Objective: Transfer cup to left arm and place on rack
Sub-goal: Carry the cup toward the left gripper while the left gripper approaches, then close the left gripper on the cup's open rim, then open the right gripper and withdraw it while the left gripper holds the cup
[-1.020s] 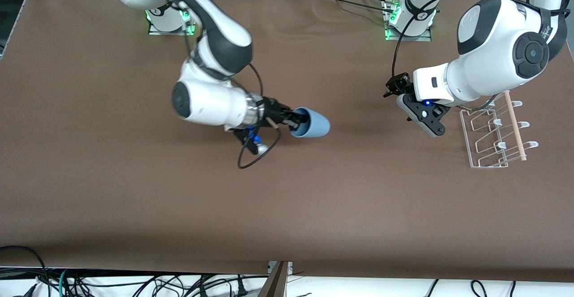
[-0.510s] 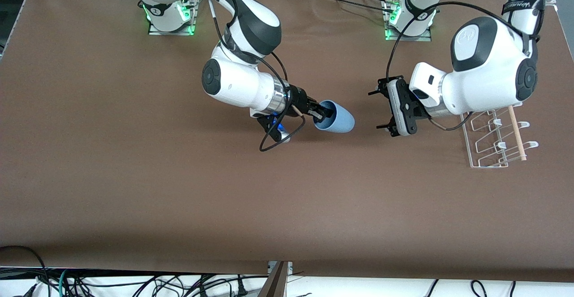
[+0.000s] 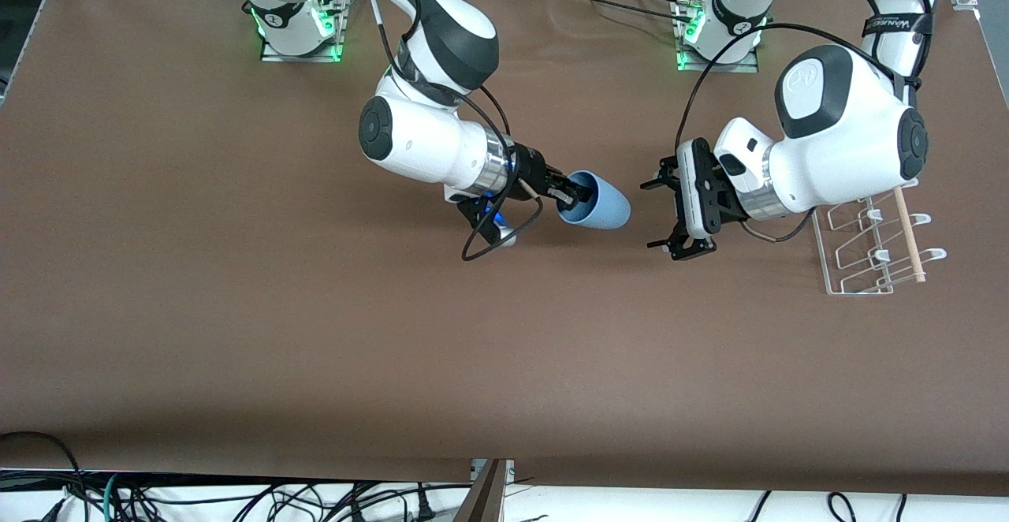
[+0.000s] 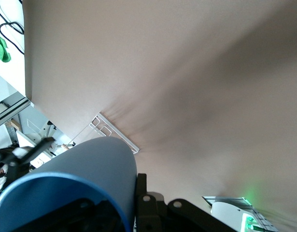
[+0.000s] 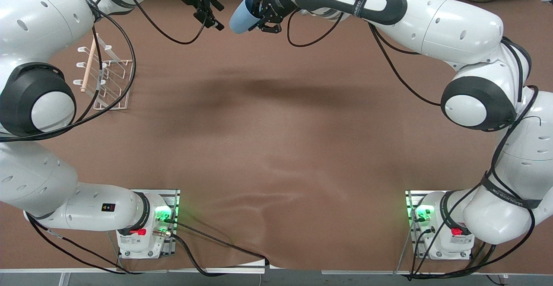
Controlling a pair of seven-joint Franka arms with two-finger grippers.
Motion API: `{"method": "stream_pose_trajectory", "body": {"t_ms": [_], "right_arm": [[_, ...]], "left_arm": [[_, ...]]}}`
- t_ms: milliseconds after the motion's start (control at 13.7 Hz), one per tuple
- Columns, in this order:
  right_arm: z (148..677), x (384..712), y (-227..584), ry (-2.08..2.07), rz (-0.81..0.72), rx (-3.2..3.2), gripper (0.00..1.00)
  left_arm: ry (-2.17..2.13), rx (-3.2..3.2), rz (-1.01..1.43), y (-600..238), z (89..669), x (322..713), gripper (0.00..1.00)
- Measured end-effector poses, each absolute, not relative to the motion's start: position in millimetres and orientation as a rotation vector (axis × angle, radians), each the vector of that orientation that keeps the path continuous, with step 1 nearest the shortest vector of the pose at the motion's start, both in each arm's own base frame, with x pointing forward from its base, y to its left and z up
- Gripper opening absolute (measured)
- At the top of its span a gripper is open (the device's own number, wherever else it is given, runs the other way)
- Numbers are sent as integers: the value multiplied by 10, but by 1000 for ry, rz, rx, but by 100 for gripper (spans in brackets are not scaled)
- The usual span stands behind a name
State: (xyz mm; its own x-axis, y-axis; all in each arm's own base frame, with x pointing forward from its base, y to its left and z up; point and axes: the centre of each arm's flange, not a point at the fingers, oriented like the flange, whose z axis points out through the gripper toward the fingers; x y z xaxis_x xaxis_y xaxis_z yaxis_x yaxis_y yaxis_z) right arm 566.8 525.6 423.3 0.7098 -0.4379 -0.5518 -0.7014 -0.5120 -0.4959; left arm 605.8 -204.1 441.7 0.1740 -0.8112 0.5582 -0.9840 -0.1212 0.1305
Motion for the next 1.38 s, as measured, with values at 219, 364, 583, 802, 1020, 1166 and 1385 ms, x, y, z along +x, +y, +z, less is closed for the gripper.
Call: {"method": "stream_pose_trajectory", "body": {"t_ms": [219,364,583,802,1020,1166,1385], "right_arm": [[4233,5665,5259,862,467,-2189,4],[4233,5665,5259,862,467,-2189,4],[4239,5665,5261,861,467,-2188,4],[4238,5671,5258,868,471,-2186,4],[4225,5675,5257,871,471,-2185,4],[4227,5684,5248,875,474,-2180,5],[4309,5801,5135,893,465,-2153,29]], "left_arm": [[-1635,1942,516,-2219,4377,6011,100],[-1638,1912,510,-2373,4327,5965,100],[-1651,1887,508,-2515,4322,5915,99],[-1657,1883,517,-2502,4308,5930,76],[-1660,1880,520,-2502,4293,5935,76],[-1660,1880,524,-2505,4300,5939,76],[-1662,1879,525,-2502,4288,5943,76]]}}
